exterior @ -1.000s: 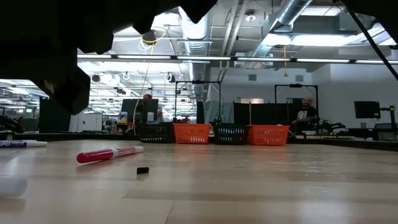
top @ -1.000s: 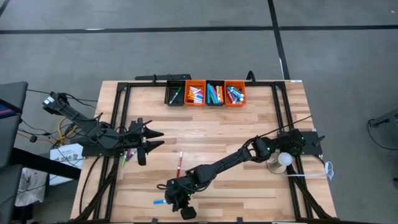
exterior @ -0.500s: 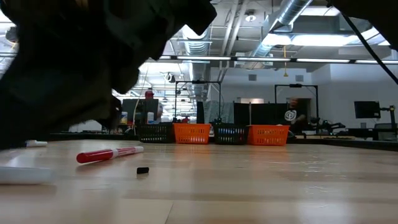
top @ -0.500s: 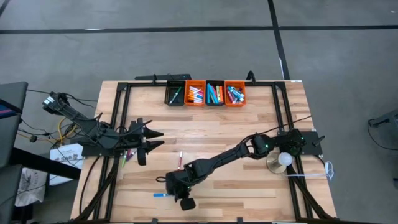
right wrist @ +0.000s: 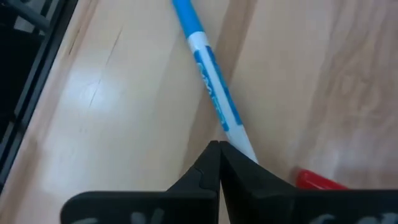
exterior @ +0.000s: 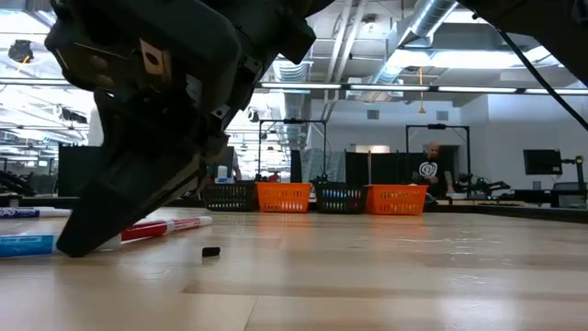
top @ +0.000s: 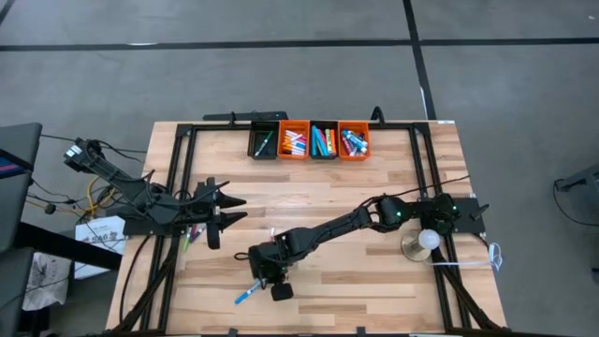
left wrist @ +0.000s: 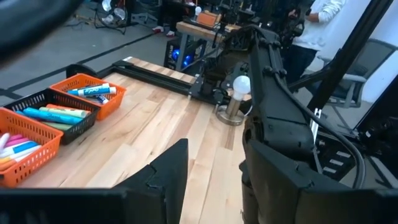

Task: Pick & Place Markers
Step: Put the light blue and white marker pen into the left black bin

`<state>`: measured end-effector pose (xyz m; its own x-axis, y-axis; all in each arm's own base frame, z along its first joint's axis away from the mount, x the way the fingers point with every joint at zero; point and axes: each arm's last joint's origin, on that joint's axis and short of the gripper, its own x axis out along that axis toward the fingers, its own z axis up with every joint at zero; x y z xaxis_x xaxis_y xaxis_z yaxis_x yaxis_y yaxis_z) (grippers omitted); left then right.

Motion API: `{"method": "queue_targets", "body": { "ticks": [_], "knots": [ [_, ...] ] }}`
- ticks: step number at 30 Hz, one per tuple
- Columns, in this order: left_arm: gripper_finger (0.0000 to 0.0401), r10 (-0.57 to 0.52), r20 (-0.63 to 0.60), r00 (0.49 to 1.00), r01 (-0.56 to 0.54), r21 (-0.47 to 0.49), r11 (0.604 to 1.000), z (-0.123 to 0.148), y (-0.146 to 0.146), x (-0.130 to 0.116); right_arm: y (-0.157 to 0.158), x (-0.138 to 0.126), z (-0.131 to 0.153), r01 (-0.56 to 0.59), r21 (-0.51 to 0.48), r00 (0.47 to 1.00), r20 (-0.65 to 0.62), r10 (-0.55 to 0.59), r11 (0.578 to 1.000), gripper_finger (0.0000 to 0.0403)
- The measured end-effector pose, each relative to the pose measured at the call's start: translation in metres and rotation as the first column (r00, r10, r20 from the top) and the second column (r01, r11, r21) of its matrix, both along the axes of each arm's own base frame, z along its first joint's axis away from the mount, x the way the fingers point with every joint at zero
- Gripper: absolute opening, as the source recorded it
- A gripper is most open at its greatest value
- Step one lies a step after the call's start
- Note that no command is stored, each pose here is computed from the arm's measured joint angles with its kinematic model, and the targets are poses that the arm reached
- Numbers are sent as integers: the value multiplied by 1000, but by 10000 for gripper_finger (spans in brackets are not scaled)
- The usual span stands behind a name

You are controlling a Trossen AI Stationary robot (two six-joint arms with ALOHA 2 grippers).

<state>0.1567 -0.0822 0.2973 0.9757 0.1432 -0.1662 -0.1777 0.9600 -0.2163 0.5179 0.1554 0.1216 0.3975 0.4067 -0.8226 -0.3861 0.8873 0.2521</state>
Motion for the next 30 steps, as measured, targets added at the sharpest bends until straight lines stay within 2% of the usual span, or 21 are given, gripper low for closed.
{"method": "queue_targets", "body": {
  "ticks": [6,12,18,21,24,27,30],
  "knots": [
    [158,-18,-51,999,19,28,999,-6,-2,2,-16,4,0,-5,-18,1000,16,6,1000,0],
    [158,-53,-151,987,62,61,996,-24,-13,17,-35,12,1,14,-41,998,63,-12,999,0],
    [158,0,-223,975,25,107,994,-40,-21,29,-45,15,1,35,-55,996,84,-31,998,0],
    [158,-5,-240,971,33,114,993,-41,-20,28,-37,14,3,7,-66,994,107,0,998,0],
    [158,-47,-285,957,83,115,990,-44,-16,20,-21,16,11,-13,-108,982,187,33,994,0],
    [158,-61,-231,971,78,66,995,-33,-13,15,-5,17,29,-38,-123,964,257,69,992,0],
    [158,-52,-245,968,72,76,994,-34,-11,12,6,19,35,-55,-115,942,322,90,992,0]
  ]
}}
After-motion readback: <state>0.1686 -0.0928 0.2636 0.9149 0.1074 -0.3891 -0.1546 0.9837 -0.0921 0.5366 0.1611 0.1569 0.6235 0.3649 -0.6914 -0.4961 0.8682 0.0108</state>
